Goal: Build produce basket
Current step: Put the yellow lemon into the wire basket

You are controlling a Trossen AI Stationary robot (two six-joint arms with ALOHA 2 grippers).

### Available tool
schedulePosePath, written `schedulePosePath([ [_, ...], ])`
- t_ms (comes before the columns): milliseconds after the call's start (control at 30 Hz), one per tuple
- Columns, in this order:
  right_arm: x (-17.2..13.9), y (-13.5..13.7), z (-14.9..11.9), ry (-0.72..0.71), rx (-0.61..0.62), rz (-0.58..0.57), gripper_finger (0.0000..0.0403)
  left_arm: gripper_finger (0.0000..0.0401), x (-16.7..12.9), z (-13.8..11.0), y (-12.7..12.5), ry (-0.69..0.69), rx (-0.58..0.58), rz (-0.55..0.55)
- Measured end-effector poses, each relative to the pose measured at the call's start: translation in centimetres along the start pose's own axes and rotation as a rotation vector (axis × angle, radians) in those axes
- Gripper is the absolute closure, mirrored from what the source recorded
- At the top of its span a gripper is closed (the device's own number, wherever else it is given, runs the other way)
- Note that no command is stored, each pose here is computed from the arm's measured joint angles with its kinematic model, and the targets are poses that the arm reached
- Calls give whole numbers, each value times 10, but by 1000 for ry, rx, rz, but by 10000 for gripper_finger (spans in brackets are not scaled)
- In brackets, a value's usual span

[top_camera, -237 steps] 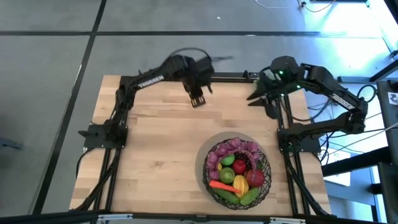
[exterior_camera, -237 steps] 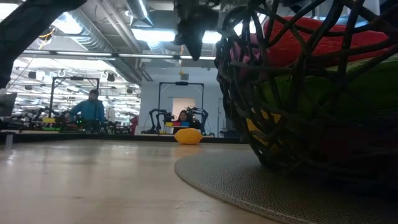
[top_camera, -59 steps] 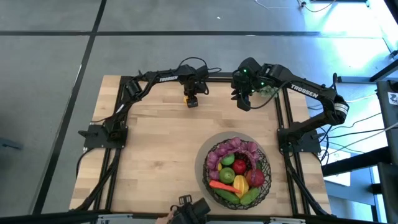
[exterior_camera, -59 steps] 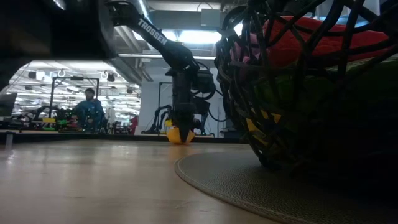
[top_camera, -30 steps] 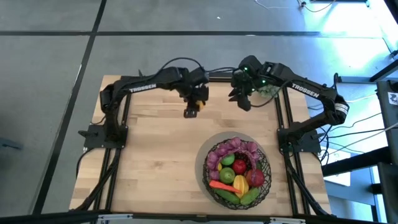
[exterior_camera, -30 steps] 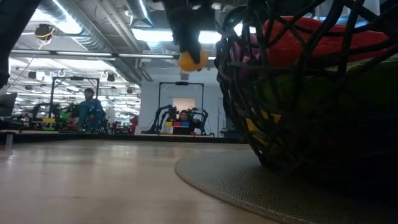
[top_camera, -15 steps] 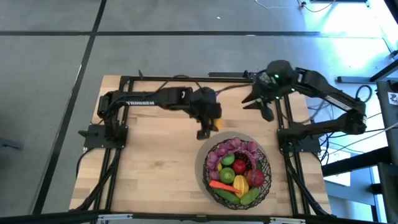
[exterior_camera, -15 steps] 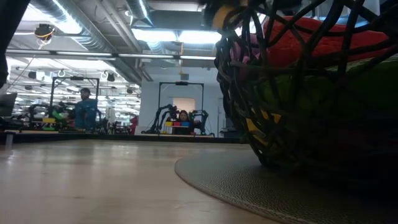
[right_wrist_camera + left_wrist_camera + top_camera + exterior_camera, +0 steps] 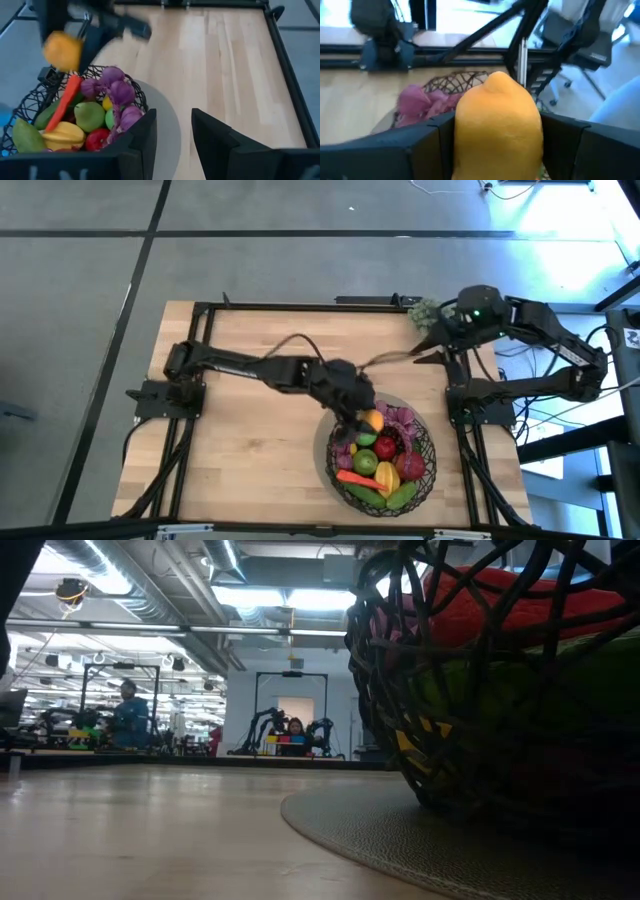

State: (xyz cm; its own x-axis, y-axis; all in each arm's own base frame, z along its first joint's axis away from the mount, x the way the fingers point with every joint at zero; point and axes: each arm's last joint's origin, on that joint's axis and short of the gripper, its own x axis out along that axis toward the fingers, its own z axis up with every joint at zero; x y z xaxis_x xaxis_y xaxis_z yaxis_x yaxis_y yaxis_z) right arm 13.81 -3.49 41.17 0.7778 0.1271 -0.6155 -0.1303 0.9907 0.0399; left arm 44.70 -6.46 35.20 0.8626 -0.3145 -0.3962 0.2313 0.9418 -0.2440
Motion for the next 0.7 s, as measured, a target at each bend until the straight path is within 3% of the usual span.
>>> schedulePosePath([
  [367, -4, 1, 1, -35, 59, -16, 285, 213, 47, -37, -1, 103, 27, -52],
  [567, -3, 1, 2, -33, 61, -16, 285, 213, 75, -46, -5, 20, 56, -101],
  [700, -3, 0, 3, -41, 57, -18, 285, 213, 88, -62, -3, 66, 49, -95],
])
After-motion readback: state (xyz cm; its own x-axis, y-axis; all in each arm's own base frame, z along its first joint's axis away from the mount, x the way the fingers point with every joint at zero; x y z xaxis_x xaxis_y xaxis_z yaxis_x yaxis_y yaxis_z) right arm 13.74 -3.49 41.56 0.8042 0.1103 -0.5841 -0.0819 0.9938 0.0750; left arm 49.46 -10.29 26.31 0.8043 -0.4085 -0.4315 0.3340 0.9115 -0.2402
